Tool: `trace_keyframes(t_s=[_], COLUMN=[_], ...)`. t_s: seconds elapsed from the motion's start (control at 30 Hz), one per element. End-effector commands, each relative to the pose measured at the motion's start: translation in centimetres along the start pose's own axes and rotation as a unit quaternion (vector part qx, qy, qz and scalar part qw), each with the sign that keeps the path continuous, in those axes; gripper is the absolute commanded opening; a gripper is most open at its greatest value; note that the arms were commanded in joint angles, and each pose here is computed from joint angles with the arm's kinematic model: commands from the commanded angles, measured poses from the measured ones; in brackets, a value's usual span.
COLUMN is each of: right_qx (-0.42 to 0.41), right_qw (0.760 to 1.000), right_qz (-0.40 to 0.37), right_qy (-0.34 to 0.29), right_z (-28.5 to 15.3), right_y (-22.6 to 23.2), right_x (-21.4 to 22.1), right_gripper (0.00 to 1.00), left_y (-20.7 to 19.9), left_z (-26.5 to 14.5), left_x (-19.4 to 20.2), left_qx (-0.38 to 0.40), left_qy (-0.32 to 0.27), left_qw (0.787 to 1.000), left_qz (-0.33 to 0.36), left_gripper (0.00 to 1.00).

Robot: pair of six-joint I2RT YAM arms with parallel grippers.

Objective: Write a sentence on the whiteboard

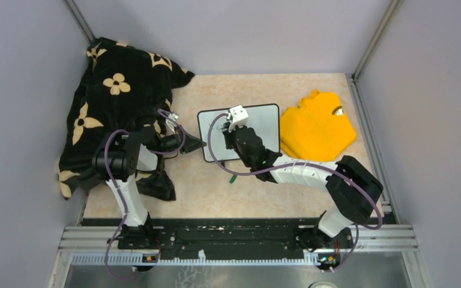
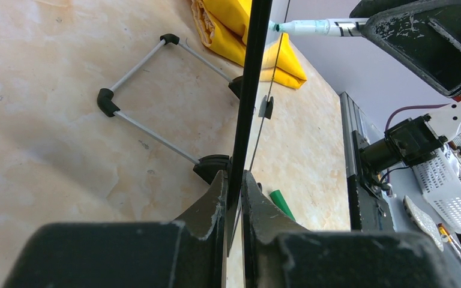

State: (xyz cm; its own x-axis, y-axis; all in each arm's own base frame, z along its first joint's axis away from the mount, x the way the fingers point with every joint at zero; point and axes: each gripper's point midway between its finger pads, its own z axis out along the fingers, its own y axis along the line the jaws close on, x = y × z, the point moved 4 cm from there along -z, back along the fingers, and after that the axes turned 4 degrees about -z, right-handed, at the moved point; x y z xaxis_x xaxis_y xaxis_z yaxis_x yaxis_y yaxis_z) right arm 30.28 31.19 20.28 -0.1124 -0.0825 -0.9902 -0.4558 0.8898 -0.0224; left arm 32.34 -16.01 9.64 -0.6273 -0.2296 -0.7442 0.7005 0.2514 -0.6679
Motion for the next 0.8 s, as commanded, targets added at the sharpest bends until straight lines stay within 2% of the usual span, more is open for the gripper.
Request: trace_keyframes(t_s=[0.0, 0.23, 0.53, 0.77], right_qx=[-0.009, -0.015, 0.000, 0.011], right_qw=[0.999, 0.999, 0.998, 0.998], right_qz=[0.018, 0.021, 0.034, 0.026], right_qy=[-0.028, -0.026, -0.058, -0.054], right_z=[1.1, 1.1, -1.6, -1.4], right_y=[0.5, 0.8, -0.9, -1.5], right_x=[-2.0, -1.9, -4.0, -3.7], right_gripper=[0.00, 0.00, 0.00, 0.00], left_y=[-0.3, -0.3, -0.3, -0.4], left_z=[0.1, 0.1, 0.1, 0.1], left_x=[0.2, 0.3, 0.3, 0.2], left_qx=[0.007, 0.008, 0.007, 0.008], left_qy=[0.011, 0.011, 0.011, 0.011], left_qw=[1.000, 1.000, 1.000, 1.000], left_qz=[-0.002, -0.003, -0.002, -0.001], left_gripper=[0.00, 0.00, 0.00, 0.00])
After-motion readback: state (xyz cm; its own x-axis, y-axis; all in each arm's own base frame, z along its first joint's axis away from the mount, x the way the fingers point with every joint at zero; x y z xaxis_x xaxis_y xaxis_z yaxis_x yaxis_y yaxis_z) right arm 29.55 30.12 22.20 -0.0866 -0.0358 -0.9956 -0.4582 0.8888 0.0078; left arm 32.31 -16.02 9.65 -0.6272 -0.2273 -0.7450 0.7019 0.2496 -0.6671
